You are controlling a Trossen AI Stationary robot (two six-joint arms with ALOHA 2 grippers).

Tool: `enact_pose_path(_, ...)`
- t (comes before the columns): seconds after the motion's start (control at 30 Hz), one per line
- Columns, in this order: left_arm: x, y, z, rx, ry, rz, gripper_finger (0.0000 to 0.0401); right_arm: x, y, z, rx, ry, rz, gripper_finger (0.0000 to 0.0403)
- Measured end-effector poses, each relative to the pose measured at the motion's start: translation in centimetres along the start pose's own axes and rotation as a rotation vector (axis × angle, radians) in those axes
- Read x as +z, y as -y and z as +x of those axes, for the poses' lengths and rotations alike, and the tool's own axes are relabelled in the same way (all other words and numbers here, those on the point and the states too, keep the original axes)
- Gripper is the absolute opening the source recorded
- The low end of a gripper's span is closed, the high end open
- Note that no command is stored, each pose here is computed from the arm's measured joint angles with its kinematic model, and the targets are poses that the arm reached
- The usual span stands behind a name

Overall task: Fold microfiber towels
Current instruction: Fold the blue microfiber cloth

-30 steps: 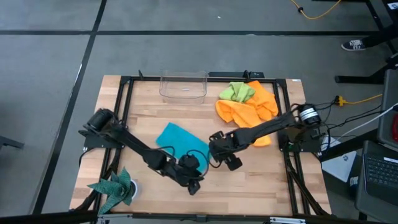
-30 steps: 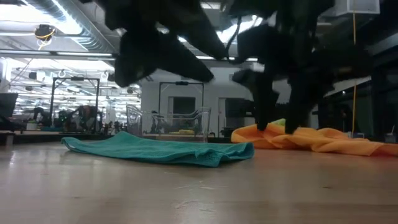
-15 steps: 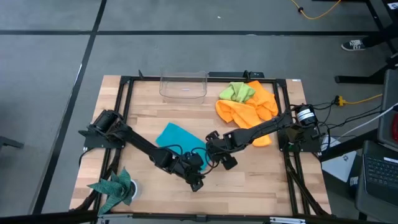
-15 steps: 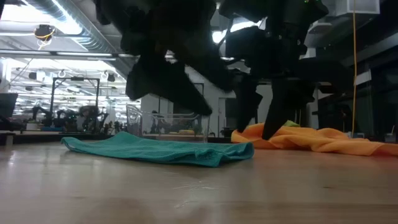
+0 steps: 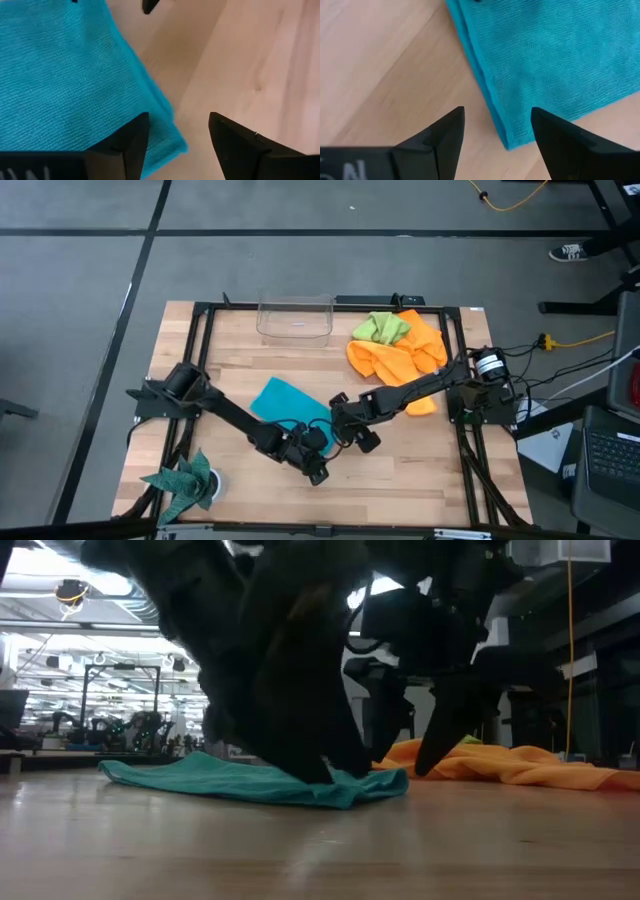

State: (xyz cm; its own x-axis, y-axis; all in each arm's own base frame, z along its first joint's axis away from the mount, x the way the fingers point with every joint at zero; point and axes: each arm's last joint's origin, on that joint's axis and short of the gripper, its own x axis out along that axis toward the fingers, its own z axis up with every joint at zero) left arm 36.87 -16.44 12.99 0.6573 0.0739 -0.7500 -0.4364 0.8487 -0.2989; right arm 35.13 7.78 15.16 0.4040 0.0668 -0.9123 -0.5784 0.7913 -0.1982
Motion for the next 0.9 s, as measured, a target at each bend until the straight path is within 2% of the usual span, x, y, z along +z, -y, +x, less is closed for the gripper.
enact_pose_path(0.33,-0.5,-0.4,0.7,0.039,-0.014,0.015,0.0198,-2.7,0.0,1.6,-0.015,0.019,0.036,0.0232)
enact_pose_path(0.47,-0.7,-0.5,0.6,0.078,-0.007,0.073,0.0197,-3.6,-0.2,2.1,-0.009,0.022,0.046,0.0222)
enact_pose_path(0.67,-1.2,-0.9,1.0,0.12,-0.026,0.125,0.0162,-3.6,-0.2,2.2,-0.016,0.047,0.056,0.0166)
enact_pose_path(0.9,-1.8,-1.2,2.0,0.15,-0.02,0.107,0.0085,-3.4,-0.1,2.4,-0.032,0.071,0.211,0.0081)
